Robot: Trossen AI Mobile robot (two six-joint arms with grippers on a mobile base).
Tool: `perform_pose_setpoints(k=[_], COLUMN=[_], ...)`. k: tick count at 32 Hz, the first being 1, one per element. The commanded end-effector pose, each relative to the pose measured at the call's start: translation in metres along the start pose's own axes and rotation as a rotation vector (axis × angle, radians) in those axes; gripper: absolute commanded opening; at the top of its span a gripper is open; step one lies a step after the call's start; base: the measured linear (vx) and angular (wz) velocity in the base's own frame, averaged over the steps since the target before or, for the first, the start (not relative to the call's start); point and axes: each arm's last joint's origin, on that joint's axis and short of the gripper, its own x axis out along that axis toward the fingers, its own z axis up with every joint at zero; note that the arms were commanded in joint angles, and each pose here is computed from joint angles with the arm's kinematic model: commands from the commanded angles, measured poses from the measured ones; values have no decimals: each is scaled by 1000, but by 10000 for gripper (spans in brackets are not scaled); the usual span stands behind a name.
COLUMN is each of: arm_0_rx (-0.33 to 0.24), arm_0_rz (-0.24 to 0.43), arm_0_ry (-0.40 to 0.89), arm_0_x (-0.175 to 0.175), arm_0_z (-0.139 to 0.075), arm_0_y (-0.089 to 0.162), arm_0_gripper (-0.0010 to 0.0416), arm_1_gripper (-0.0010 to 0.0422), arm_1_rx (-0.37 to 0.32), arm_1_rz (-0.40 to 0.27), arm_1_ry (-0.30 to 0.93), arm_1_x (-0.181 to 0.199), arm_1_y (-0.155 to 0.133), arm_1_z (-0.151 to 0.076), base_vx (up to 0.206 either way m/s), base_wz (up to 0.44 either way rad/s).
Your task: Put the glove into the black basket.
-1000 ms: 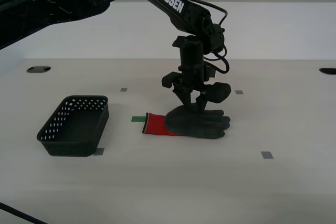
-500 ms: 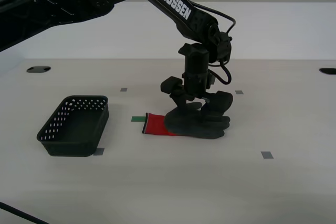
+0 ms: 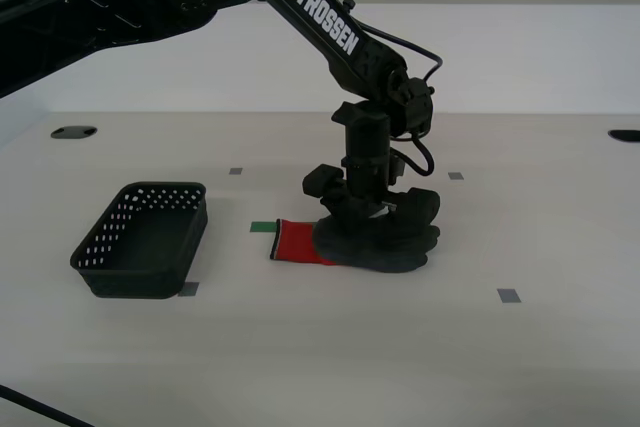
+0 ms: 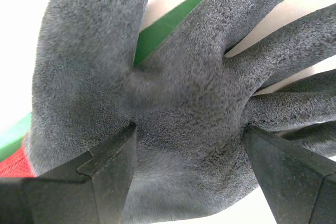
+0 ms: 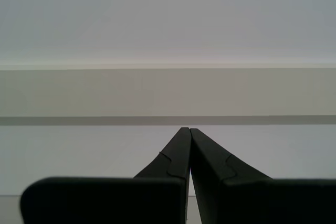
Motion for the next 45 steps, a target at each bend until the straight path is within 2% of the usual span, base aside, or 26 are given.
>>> perform_pose_setpoints(k=[1, 5, 6, 7, 8, 9, 10, 19, 22, 25, 33, 39, 45], arm_0_rx=[0, 0, 0, 0, 0, 0, 0, 0, 0, 0, 0, 0, 0], arm_0_rz=[1, 1, 1, 1, 1, 1, 1, 1, 1, 1, 1, 1, 2], arm_0_ry=[-3, -3, -3, -3, -3, -3, -3, -3, -2, 2, 12, 12, 15], arm_0_x=[0, 0, 0, 0, 0, 0, 0, 0, 0, 0, 0, 0, 0], arm_0_z=[1, 1, 1, 1, 0, 1, 1, 1, 0, 0, -1, -1, -1], arm_0_y=[0, 0, 0, 0, 0, 0, 0, 0, 0, 0, 0, 0, 0], arm_0_gripper=[0, 1, 1, 0, 1, 1, 1, 1, 1, 1, 1, 0, 1], arm_1_gripper=[257, 173, 138, 60, 4, -8, 4, -2, -2, -2, -1, -1, -1], arm_1_rx=[-7, -5, -3, 18, 35, 42, 66, 120, 145, 191, 259, 232, 120], arm_1_rz=[-7, -8, -9, -9, -9, -9, -8, 4, -3, -12, -1, 4, 49], arm_1_ry=[-4, -12, -13, -12, -8, -7, -4, 46, 6, -69, -60, -73, -120], arm_1_x=[1, 1, 1, 1, 1, 1, 1, -9, -31, -76, -151, -191, -238], arm_1_y=[-1, -1, -1, -1, 0, 0, 0, 0, -3, -7, -6, 18, 84], arm_1_z=[0, 1, 1, 1, 1, 0, 0, -3, 2, 9, -1, -4, -14], base_vx=[0, 0, 0, 0, 0, 0, 0, 0, 0, 0, 0, 0, 0], base_wz=[0, 0, 0, 0, 0, 0, 0, 0, 0, 0, 0, 0, 0])
